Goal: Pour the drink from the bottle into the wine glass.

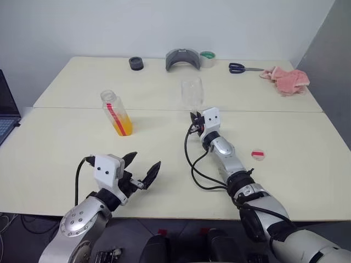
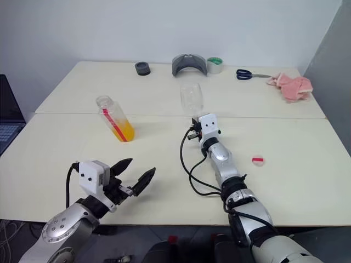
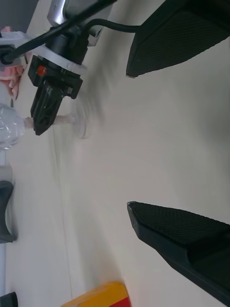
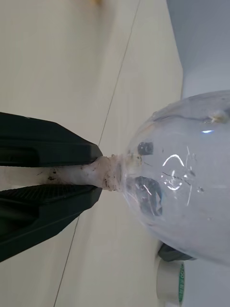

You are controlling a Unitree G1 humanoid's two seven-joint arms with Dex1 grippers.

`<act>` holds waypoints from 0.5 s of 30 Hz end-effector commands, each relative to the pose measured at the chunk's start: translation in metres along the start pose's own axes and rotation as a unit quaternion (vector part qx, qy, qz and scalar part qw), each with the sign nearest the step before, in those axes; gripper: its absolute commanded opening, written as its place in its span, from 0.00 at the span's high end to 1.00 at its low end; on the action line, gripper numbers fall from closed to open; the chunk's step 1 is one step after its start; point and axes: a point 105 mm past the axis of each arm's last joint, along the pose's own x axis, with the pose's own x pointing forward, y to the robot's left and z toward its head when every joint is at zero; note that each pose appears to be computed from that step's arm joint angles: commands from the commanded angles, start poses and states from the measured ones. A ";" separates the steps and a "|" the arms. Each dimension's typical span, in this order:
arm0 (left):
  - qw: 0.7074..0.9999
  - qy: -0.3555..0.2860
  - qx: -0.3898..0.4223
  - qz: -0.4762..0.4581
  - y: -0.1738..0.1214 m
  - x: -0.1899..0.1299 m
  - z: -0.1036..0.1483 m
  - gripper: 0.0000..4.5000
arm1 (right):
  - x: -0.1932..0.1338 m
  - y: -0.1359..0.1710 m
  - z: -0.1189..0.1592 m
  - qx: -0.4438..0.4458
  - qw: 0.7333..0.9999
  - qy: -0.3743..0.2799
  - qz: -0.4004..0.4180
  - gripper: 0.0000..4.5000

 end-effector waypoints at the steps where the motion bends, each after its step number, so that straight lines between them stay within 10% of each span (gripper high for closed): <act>1: 0.999 -0.027 0.016 -0.007 -0.006 0.000 0.013 0.00 | -0.016 -0.004 -0.033 -0.002 0.998 0.066 0.018 0.95; 15: 0.999 -0.029 0.013 -0.010 -0.007 0.004 0.013 0.00 | -0.043 -0.017 -0.035 -0.054 0.991 0.115 0.043 0.95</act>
